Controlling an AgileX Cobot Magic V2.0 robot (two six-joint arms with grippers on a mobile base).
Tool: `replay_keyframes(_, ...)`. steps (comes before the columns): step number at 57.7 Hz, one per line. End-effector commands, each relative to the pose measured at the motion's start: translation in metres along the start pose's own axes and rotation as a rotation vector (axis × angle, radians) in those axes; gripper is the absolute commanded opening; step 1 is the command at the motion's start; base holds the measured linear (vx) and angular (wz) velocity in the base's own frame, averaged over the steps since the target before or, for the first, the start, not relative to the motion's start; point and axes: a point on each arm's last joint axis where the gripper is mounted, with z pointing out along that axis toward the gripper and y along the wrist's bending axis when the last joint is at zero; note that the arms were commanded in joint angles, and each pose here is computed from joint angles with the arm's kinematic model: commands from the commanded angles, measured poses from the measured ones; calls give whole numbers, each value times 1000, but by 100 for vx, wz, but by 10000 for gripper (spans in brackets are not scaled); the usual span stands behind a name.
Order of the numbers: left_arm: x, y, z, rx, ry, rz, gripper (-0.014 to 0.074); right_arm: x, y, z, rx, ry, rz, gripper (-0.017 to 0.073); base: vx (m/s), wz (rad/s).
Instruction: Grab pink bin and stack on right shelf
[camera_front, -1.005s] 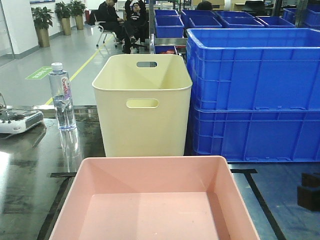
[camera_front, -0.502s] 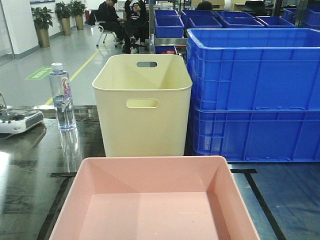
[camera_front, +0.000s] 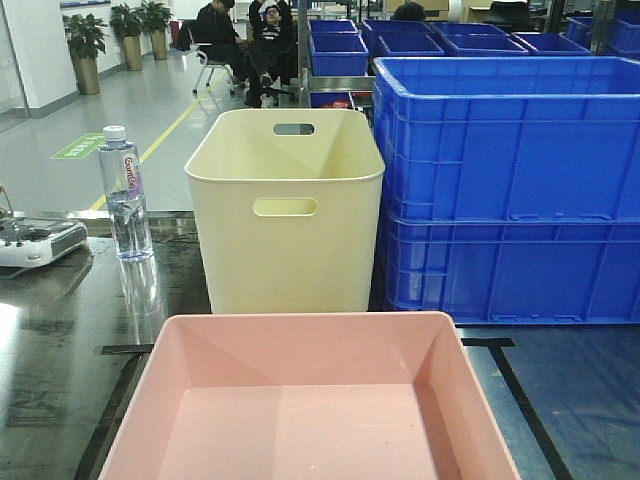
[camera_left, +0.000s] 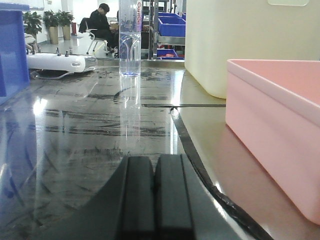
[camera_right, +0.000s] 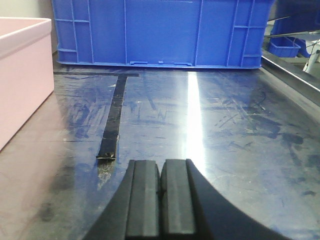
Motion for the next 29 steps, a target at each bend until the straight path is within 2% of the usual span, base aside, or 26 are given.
replay_keyframes(1, -3, 0, 0, 8, -74, -6, -8, -7, -1, -1, 10, -84, -7, -8, 0, 0)
replay_keyframes(29, -3, 0, 0, 8, -74, -6, -8, -7, -1, -1, 9, -83, -7, -8, 0, 0)
